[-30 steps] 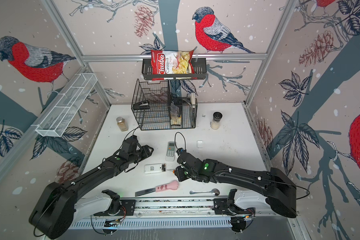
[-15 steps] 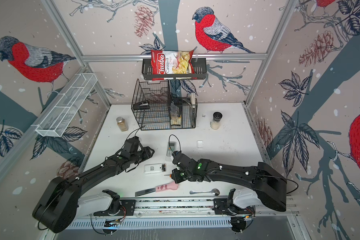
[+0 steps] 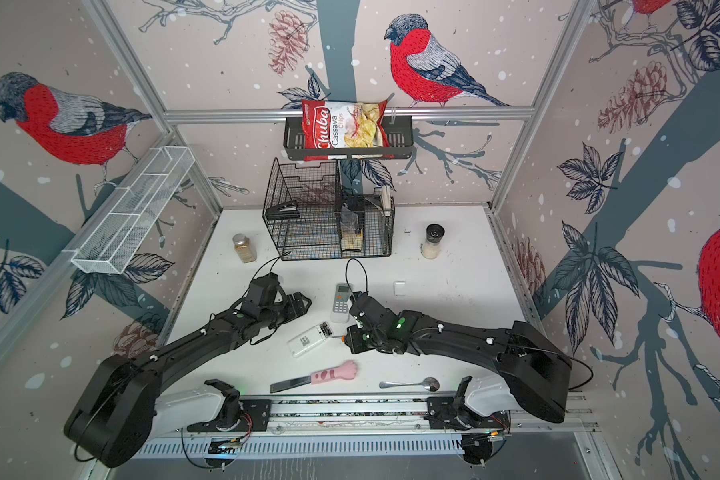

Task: Unload the batteries from the remote control
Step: 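Carry the screwdriver toward the opened remote while the left gripper grasps the remote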

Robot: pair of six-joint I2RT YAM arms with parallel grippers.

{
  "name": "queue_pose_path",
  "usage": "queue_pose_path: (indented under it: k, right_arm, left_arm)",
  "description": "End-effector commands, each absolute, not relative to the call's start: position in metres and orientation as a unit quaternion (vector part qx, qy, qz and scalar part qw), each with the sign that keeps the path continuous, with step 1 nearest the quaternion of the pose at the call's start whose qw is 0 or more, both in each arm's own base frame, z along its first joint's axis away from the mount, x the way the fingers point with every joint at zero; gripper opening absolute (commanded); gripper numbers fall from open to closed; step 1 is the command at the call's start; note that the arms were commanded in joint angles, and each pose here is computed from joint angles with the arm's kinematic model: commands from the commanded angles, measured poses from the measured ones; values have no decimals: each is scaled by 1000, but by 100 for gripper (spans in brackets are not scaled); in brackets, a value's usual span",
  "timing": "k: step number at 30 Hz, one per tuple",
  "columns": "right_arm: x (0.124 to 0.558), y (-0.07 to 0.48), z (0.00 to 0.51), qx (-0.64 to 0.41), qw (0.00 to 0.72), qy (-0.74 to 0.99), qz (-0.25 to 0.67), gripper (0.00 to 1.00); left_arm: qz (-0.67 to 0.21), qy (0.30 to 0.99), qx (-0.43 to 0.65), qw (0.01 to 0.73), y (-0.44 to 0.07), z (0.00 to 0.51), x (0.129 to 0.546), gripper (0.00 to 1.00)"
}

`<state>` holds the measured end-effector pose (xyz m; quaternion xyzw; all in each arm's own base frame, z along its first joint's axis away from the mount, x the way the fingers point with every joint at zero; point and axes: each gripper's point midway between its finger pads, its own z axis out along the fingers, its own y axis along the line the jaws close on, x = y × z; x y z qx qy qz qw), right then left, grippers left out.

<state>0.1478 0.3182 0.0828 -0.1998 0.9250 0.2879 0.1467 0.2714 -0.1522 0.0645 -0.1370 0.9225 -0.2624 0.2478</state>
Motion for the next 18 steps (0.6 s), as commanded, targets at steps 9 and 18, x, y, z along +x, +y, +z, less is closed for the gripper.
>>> queue_pose_path:
  k: [9,18]
  right_arm:
    - [167,347,94,-231,154,907,318,0]
    - [176,328,106,-215,159,919,291,0]
  left_arm:
    - [-221,945,-135,202,-134,47,235,94]
    - [-168,960,-101,201,-139,58,214,91]
